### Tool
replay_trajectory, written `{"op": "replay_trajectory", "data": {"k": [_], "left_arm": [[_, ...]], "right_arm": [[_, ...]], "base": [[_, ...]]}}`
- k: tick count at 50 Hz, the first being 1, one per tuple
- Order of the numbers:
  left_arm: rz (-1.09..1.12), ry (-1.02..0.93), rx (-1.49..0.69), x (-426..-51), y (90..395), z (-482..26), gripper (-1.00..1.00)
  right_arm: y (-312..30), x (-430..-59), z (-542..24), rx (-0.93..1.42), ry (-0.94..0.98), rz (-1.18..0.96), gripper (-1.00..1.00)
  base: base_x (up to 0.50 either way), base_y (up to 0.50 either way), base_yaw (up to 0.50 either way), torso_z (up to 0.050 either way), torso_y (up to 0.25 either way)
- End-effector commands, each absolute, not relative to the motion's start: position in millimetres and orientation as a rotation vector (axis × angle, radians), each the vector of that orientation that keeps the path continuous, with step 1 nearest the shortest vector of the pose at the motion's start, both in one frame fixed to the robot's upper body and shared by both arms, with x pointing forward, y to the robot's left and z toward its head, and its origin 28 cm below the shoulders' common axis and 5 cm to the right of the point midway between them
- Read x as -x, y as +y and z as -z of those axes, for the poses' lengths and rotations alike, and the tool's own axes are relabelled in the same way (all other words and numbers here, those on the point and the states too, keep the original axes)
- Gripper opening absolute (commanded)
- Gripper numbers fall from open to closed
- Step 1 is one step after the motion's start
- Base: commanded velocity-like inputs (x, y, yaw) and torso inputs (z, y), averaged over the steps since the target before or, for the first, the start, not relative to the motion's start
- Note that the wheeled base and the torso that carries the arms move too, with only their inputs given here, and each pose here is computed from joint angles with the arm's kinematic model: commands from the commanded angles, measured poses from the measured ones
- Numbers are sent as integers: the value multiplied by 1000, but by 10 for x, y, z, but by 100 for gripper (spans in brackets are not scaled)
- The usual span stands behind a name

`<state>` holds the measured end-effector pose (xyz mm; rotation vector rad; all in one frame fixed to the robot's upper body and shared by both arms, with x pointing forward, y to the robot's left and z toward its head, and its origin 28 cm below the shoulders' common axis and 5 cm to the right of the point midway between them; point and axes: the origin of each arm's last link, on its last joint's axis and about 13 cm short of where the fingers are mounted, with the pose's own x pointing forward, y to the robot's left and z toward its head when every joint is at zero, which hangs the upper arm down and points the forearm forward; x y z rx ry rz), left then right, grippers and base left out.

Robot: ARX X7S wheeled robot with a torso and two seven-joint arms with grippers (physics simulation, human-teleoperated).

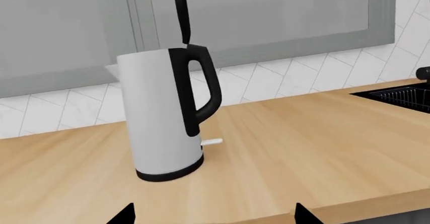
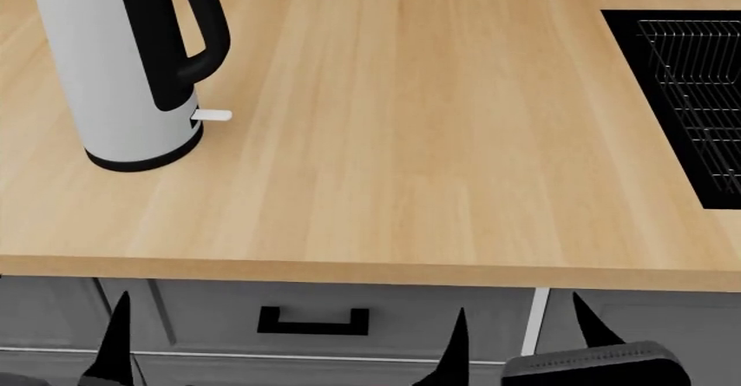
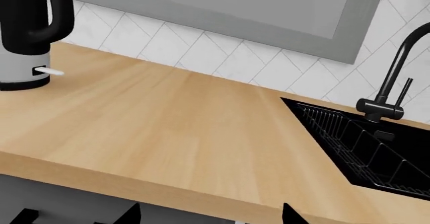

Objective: Close the lid of the electric kettle.

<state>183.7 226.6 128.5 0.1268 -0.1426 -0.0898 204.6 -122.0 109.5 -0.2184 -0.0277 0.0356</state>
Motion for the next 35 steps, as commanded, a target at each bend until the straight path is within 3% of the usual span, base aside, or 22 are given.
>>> {"op": "replay_trajectory", "data": {"k": [1, 13, 35], "left_arm": [[84, -178, -195, -1813, 2354, -1623, 100], [56, -201, -277, -1815, 2496, -1972, 100], [6, -247, -309, -1796, 2623, -2319, 100]], "right_arm": [[-1319, -1992, -1451, 297, -49, -47, 100], [-1478, -1973, -1889, 445, -81, -5, 100], [-1499, -1912, -2189, 460, -101, -25, 100]], "base": [[0, 0, 0, 0, 0], [0, 0, 0, 0, 0], [0, 0, 0, 0, 0]]}}
